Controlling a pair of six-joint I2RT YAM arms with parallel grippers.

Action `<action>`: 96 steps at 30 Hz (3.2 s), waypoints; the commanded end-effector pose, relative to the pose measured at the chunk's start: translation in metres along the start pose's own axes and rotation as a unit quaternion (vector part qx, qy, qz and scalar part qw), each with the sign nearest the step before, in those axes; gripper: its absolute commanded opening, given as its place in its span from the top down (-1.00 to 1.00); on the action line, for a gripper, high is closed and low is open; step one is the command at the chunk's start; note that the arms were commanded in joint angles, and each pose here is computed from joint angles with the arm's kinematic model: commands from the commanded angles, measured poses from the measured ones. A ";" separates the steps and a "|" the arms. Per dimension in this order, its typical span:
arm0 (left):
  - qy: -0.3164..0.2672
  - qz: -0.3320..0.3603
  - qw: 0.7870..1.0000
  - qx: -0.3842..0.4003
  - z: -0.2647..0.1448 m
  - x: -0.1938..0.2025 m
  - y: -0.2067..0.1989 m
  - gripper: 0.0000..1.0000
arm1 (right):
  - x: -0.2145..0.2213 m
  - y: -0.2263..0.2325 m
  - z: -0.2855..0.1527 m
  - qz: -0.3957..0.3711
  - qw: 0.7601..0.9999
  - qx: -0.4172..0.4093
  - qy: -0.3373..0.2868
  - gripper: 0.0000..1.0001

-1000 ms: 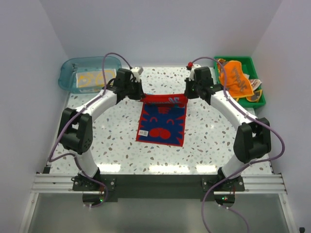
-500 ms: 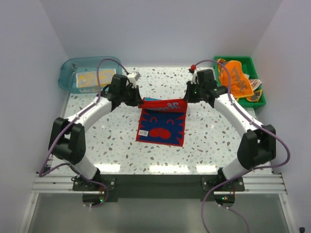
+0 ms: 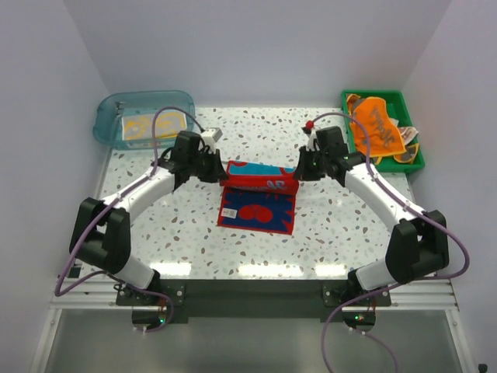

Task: Fold and stack the towels
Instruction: Fold the towel

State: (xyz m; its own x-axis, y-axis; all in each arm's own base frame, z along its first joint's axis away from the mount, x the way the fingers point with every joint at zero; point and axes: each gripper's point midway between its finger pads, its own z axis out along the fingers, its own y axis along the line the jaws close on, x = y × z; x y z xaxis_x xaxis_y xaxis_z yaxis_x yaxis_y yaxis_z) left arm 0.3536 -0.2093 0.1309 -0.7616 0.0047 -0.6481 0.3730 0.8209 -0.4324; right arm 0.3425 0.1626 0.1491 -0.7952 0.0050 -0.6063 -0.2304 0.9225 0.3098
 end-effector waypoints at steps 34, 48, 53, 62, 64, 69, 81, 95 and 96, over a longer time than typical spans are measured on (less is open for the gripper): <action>0.071 -0.076 0.993 -0.053 -0.009 0.125 0.034 -0.02 | 0.128 -0.005 0.011 0.066 0.992 -0.015 0.108 0.28; 0.036 -0.112 0.992 -0.044 -0.018 0.098 0.001 -0.66 | 0.129 -0.011 -0.027 0.017 0.996 0.040 0.072 0.05; 0.076 -0.117 0.988 -0.069 -0.002 0.115 -0.008 -0.43 | 0.124 -0.016 -0.014 0.056 0.995 0.064 0.057 -0.06; 0.107 -0.130 0.982 -0.089 0.012 0.131 -0.008 0.13 | 0.127 -0.018 0.004 0.104 0.991 0.068 0.042 -0.10; 0.113 -0.127 0.981 -0.088 0.014 0.133 -0.010 0.17 | 0.130 -0.020 0.006 0.109 0.991 0.070 0.042 -0.10; 0.125 -0.130 0.980 -0.088 0.017 0.140 -0.014 0.27 | 0.133 -0.020 0.009 0.116 0.990 0.070 0.042 -0.10; 0.152 -0.126 0.974 -0.109 0.017 0.153 -0.014 0.27 | 0.138 -0.021 0.013 0.139 0.987 0.067 0.036 -0.10; 0.160 -0.125 0.972 -0.118 0.017 0.157 -0.012 0.72 | 0.145 -0.021 0.015 0.161 0.984 0.066 0.037 -0.04; 0.158 -0.125 0.972 -0.117 0.018 0.156 -0.013 0.76 | 0.146 -0.021 0.015 0.165 0.983 0.067 0.038 -0.03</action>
State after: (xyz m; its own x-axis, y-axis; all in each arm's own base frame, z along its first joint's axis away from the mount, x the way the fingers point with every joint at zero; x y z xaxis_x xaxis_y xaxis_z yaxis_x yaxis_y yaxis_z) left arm 0.2328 -0.2234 0.0169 -0.9567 -0.0625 -0.2842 0.0496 0.9274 -0.3708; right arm 0.2341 0.1486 0.0410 -0.8749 0.2475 -0.4164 0.0930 0.9295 0.3570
